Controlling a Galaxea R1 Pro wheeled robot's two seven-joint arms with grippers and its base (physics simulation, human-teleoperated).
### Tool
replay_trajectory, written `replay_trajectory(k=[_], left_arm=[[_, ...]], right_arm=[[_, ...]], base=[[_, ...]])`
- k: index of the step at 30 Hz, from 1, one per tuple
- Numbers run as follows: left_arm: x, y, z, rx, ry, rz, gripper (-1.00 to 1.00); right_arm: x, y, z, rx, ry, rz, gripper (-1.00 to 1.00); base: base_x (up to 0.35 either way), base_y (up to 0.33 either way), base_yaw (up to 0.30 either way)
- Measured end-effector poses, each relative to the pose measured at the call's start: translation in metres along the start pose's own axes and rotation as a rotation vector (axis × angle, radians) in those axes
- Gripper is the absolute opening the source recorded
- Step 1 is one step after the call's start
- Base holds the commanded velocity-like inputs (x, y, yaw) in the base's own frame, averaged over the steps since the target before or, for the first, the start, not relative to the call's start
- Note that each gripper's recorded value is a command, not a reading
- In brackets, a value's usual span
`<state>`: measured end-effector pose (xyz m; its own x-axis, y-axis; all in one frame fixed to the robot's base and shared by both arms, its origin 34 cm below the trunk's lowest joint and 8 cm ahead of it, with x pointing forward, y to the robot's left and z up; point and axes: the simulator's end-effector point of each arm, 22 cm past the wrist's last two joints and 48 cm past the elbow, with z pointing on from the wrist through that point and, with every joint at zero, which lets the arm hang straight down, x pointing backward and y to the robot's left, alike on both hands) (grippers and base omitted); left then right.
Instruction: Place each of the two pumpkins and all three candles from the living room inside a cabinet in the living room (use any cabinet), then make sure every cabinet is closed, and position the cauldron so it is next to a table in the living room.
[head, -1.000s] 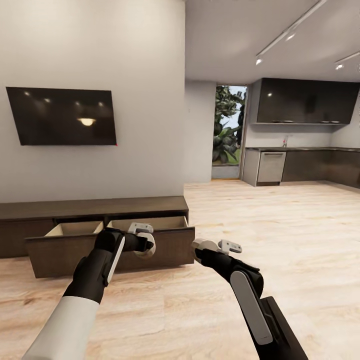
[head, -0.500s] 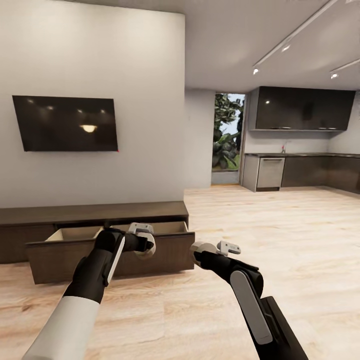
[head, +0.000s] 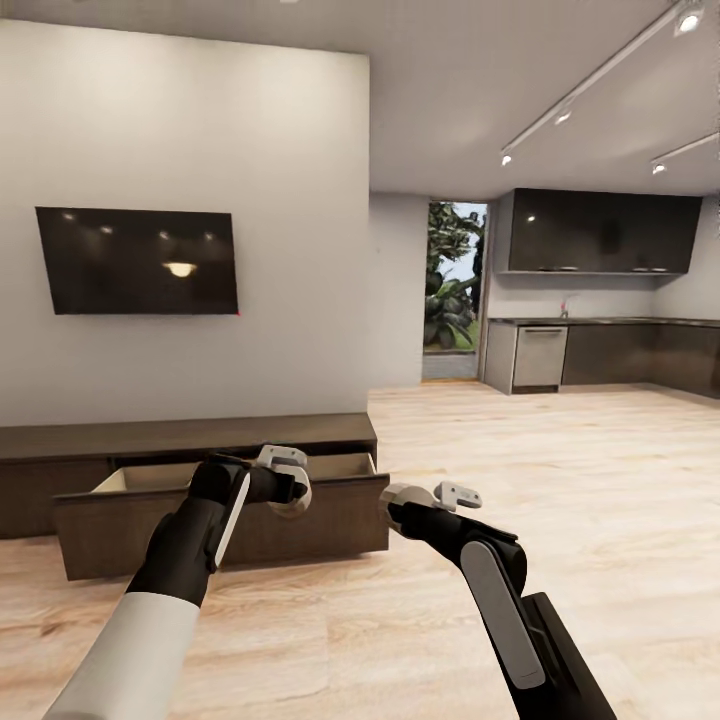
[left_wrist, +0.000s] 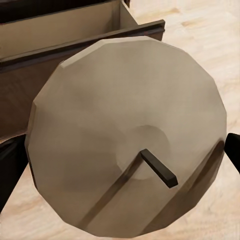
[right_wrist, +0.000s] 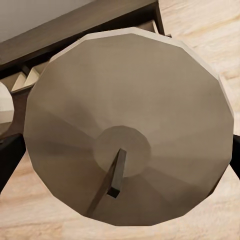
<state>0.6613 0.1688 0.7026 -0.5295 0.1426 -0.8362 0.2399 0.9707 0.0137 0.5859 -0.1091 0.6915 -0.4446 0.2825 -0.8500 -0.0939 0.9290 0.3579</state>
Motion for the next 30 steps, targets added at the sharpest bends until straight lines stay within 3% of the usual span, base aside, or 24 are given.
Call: replay_trajectory(k=[30], left_arm=[[-0.031, -0.003, -0.041, -0.012, -0.077, 0.016, -1.00]], right_arm=[[-0.026, 0.015, -0.031, -0.021, -0.074, -0.013, -1.00]], base=[[0.000, 0.000, 0.000]])
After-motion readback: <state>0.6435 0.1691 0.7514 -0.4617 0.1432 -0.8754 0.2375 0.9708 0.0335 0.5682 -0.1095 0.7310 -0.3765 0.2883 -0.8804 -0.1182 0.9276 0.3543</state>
